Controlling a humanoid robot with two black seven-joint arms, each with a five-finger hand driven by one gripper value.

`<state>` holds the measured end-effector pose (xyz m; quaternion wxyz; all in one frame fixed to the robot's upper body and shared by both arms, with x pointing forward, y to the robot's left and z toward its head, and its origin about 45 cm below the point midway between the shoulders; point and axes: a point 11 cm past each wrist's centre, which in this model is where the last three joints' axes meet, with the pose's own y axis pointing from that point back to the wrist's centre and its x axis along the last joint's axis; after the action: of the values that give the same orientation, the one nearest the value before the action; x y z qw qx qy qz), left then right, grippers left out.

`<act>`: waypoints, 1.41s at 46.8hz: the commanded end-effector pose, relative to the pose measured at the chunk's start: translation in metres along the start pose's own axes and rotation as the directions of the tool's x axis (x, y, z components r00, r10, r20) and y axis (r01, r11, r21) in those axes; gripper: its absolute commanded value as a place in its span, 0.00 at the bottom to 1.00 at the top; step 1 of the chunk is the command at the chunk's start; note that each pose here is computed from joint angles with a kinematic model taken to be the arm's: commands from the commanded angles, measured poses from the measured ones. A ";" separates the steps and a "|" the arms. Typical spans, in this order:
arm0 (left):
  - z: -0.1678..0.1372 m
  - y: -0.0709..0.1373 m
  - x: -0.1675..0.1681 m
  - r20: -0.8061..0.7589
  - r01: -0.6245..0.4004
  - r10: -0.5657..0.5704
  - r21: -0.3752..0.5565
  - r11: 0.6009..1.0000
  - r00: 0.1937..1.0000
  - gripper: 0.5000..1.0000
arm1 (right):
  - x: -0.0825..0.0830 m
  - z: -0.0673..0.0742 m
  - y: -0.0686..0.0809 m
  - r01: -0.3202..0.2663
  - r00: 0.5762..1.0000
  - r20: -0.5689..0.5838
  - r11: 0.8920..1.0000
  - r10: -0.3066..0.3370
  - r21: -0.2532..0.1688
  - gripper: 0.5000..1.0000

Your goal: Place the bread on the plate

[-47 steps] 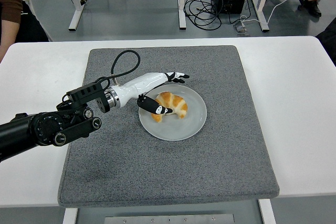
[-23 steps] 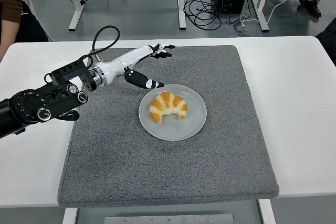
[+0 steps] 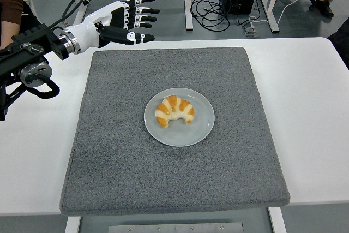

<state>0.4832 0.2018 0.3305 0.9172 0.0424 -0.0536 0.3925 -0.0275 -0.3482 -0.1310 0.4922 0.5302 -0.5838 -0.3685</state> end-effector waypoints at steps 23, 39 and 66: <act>-0.024 0.024 0.034 -0.310 -0.057 0.071 0.053 0.997 0.948 0.85 | 0.000 0.000 0.000 0.000 1.000 0.000 1.000 0.000 0.000 1.00; -0.068 0.054 0.033 -0.459 -0.107 0.091 -0.008 0.994 0.884 0.93 | 0.000 0.000 0.000 0.000 1.000 0.000 1.000 0.000 0.000 1.00; -0.111 0.061 0.007 -0.536 -0.137 0.099 -0.031 0.990 0.838 0.95 | 0.000 0.000 0.000 0.000 1.000 0.000 1.000 0.000 0.000 1.00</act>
<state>0.4529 0.2624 0.2276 0.8722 -0.1044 0.1833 0.4413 -0.0276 -0.3482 -0.1310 0.4922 0.5302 -0.5838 -0.3686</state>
